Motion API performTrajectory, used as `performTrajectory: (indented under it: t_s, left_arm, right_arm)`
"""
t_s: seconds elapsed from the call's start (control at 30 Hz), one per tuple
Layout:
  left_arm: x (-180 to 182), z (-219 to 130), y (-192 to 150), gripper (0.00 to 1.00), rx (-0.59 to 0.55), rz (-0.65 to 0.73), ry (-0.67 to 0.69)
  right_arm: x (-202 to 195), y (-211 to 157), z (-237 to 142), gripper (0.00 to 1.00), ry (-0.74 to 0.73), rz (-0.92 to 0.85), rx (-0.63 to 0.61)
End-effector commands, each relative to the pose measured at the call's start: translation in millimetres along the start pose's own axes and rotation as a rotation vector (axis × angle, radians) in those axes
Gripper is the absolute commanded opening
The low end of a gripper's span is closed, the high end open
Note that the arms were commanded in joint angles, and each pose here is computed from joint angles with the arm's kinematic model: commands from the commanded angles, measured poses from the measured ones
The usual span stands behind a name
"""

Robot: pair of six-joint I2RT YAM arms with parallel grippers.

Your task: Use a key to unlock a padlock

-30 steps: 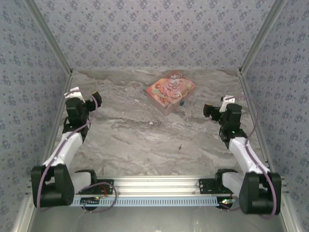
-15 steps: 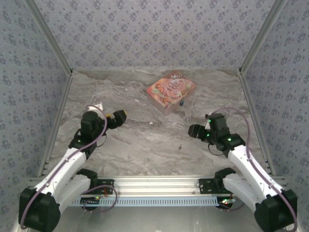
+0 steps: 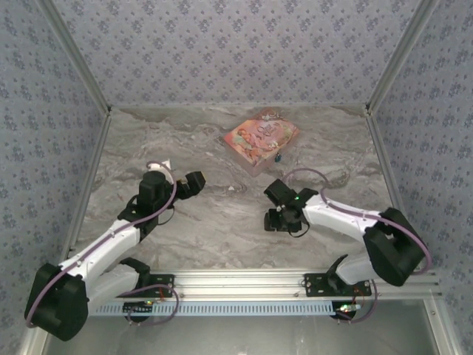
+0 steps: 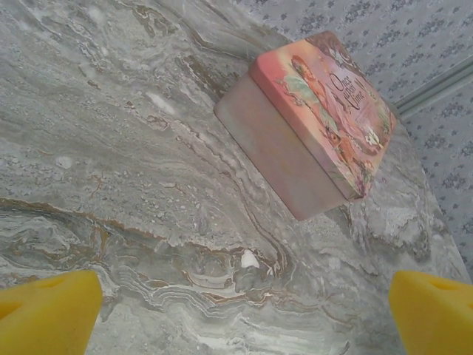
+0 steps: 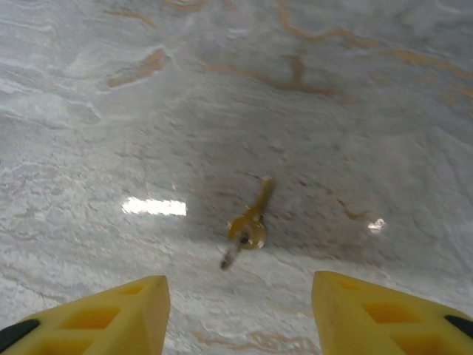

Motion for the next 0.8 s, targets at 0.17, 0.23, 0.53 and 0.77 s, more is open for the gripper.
performTrajectory:
  t_s: [0.17, 0.23, 0.53, 0.77]
  left_arm:
    - [-14, -13, 12, 1.00, -0.064, -0.003, -0.040]
    - [-15, -15, 13, 0.99, -0.067, 0.002, -0.040]
    - [-15, -14, 13, 0.99, -0.062, 0.010, -0.036]
    - [-16, -13, 12, 0.99, -0.057, 0.011, -0.036]
  right_arm:
    - [-9, 10, 4, 0.45, -0.127, 0.033, -0.001]
    - [-10, 9, 5, 0.43, -0.131, 0.030, 0.004]
    - [-11, 2, 14, 0.32, -0.152, 0.016, 0.043]
    - [-9, -3, 16, 0.25, -0.178, 0.008, 0.052]
Point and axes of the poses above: each hand's point on the last joint's axis, 136 mm out from that joint toward the fingers, its own z axis out along the fingers, its own x axis along the line the jaws close on, y = z × x, the point moved 2 cm from there along -z, back along the fingers, and after that the axes turned 13 degrees about -z, right-handed, at the moved point
